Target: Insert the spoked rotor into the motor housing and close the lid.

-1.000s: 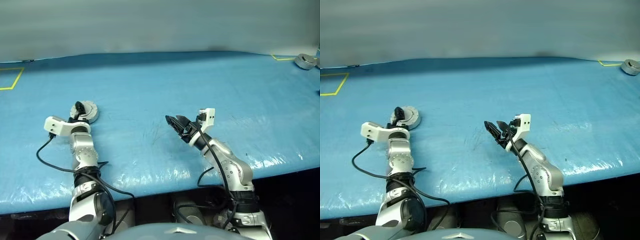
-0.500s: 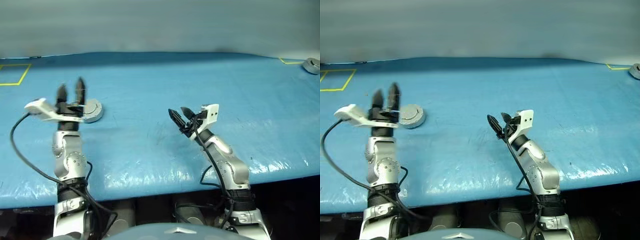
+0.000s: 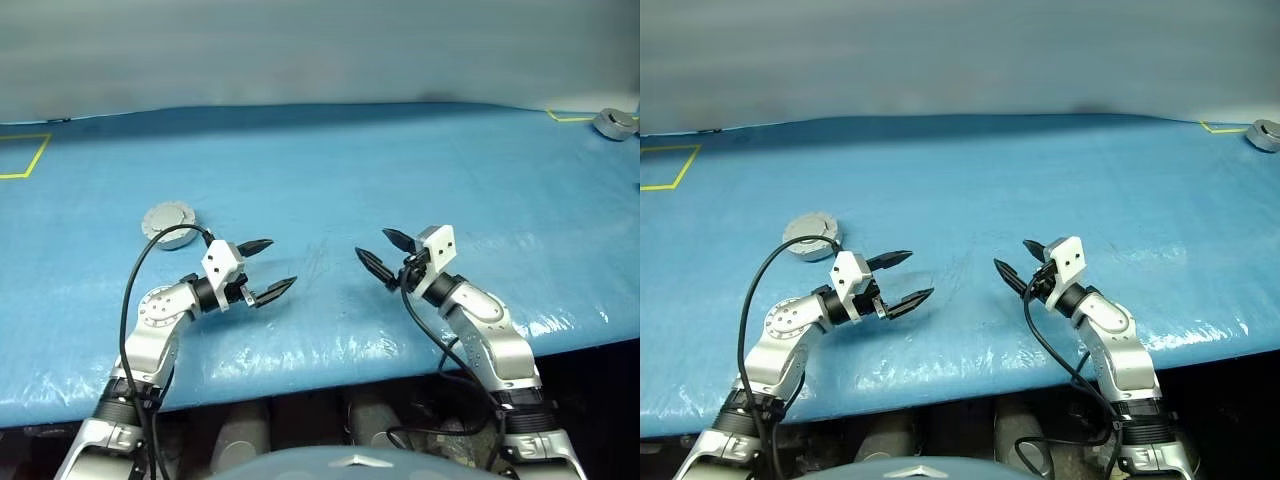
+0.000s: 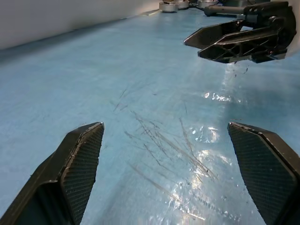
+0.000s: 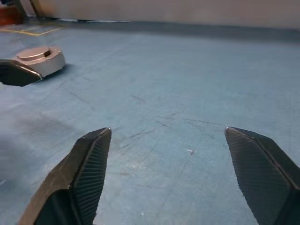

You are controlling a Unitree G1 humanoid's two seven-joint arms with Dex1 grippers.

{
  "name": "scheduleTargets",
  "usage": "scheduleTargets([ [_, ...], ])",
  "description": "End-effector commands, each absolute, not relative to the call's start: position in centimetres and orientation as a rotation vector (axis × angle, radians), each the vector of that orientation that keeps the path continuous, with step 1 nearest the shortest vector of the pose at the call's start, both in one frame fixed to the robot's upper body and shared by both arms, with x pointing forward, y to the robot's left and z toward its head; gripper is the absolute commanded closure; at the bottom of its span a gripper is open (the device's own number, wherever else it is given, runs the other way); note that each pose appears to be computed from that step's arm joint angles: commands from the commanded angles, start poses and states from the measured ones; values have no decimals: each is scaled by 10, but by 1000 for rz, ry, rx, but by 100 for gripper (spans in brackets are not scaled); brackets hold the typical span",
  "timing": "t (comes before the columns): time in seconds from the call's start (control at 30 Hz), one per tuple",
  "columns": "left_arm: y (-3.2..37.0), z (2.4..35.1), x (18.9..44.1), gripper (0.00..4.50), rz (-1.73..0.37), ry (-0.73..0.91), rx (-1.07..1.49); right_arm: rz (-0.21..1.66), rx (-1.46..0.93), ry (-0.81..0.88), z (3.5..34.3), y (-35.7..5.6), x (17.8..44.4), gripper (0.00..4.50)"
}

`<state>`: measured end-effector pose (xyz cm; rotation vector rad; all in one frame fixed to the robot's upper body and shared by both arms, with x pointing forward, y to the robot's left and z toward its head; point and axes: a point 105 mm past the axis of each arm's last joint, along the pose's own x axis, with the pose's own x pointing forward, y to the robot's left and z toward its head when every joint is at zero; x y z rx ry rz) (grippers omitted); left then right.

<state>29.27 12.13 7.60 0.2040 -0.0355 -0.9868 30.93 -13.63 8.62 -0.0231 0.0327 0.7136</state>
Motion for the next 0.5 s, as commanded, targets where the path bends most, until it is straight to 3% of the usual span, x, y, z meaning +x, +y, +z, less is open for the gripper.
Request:
scheduleTargets([
  [0.03,117,82,290,0,-1014,-81,205,748,-66,-3,95,-135,308,2],
  [0.5,113,83,293,0,-1009,-105,188,703,-122,-5,93,-130,315,2],
])
